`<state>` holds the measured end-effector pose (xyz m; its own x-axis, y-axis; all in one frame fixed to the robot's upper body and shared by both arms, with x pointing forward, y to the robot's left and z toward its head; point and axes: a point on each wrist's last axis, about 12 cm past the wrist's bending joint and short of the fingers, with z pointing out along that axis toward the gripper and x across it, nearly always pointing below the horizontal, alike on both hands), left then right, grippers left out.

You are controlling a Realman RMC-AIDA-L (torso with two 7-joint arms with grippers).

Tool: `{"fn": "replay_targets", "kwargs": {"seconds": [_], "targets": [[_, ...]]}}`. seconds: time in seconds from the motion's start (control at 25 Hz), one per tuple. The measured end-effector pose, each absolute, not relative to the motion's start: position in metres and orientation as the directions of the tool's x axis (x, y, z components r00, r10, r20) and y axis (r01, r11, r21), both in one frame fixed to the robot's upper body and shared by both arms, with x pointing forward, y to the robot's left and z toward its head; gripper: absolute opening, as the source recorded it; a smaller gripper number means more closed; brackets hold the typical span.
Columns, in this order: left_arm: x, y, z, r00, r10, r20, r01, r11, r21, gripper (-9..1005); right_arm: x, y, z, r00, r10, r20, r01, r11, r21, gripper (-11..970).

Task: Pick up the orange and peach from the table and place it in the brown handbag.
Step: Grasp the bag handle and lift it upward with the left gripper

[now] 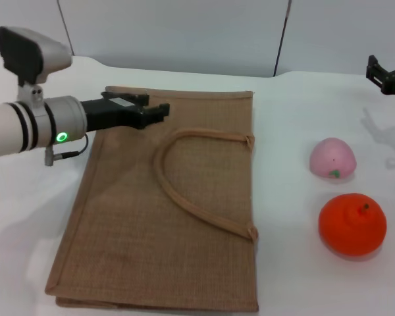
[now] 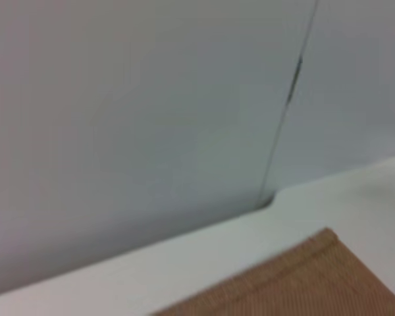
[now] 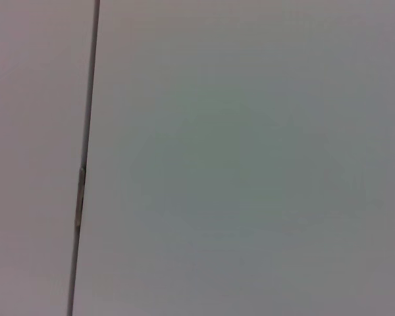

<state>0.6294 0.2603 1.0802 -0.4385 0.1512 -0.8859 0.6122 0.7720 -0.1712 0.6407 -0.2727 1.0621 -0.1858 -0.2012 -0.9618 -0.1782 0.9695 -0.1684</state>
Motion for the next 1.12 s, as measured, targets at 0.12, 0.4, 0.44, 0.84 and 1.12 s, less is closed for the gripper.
{"fn": "replay_targets", "kwargs": {"seconds": [0.12, 0.4, 0.44, 0.84, 1.12], "targets": [[0.631, 0.257, 1.082, -0.465, 0.202, -0.862, 0.627, 0.763, -0.160, 568, 0.641, -0.273, 1.062, -0.189, -0.202, -0.961, -0.177, 0.969, -0.169, 862], [0.633, 0.249, 1.083, -0.501, 0.293, -0.814, 0.651, 0.748, -0.131, 566, 0.642, -0.273, 1.063, -0.187, -0.198, -0.962, -0.174, 0.971, -0.166, 861], [0.634, 0.247, 1.083, -0.505, 0.311, -0.805, 0.657, 0.744, -0.125, 566, 0.642, -0.273, 1.063, -0.187, -0.198, -0.962, -0.173, 0.971, -0.166, 861], [0.638, 0.232, 1.086, -0.507, 0.380, -0.774, 0.689, 0.718, -0.100, 563, 0.643, -0.272, 1.065, -0.182, -0.197, -0.963, -0.175, 0.971, -0.165, 861], [0.638, 0.231, 1.083, -0.525, 0.409, -0.747, 0.693, 0.714, -0.096, 562, 0.645, -0.272, 1.066, -0.180, -0.199, -0.963, -0.177, 0.970, -0.167, 861]]}}
